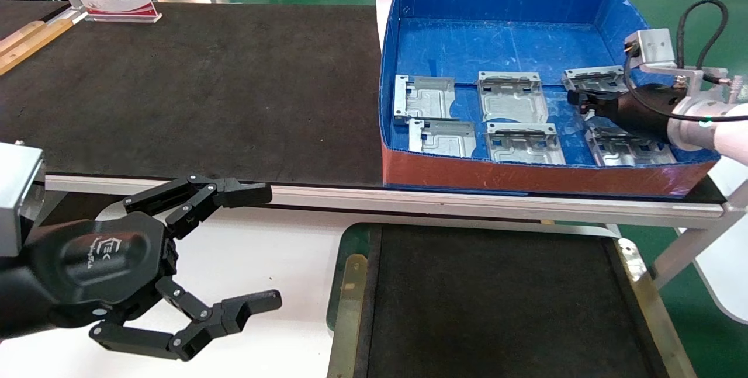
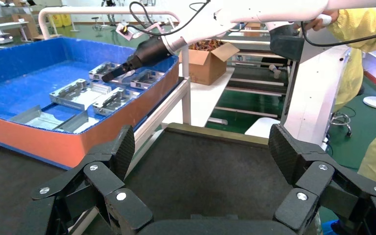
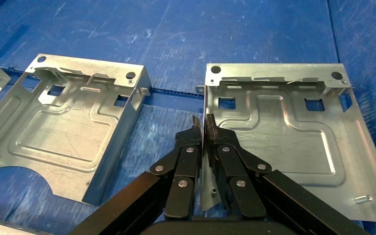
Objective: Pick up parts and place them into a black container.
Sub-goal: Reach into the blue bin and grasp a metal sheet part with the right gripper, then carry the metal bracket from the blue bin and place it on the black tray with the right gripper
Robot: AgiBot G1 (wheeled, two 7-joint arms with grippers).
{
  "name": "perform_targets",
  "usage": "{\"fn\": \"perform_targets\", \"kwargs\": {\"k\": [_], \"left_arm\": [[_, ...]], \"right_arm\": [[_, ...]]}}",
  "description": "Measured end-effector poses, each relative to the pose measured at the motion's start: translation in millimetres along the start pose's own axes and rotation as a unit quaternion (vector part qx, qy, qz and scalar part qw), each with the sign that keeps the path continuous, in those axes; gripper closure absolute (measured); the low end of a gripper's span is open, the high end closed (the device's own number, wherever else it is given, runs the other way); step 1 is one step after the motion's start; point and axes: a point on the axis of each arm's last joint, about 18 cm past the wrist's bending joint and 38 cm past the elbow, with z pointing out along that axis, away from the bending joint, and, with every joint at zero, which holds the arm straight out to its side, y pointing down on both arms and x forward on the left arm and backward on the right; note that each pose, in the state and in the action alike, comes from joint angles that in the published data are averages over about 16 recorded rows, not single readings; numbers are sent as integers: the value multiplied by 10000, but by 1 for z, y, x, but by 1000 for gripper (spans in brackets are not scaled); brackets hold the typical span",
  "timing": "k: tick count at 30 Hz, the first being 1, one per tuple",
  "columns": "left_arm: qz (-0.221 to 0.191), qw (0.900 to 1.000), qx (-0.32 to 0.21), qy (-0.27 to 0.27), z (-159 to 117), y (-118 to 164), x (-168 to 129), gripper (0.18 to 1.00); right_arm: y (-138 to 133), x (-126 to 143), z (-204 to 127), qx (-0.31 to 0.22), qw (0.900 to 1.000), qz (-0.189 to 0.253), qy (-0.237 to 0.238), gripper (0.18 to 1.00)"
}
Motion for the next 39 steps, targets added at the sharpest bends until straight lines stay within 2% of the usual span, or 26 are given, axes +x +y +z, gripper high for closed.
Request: {"fn": "perform_targets", "kwargs": {"k": [11,18,23,27,31,39], "left_arm": [[0,10000,0,0,0,0,0,184],[0,10000,0,0,0,0,0,184],[0,10000,0,0,0,0,0,184],[0,10000,0,0,0,0,0,184],[0,10000,0,0,0,0,0,184],[0,10000,0,0,0,0,0,184]], "right_arm": [[-13,-3,-4,118,9996,-238,-132,981],[-33,-3,-14,373,9963,-711,-306,986],[-44,-4,-27,595,9899,-1145,-588,987],[-48,-7,-43,798,9810,-1491,-952,988],[-48,-13,-65,1006,9679,-1777,-1468,988],[-41,-42,-122,1274,9286,-2206,-2697,988]]}}
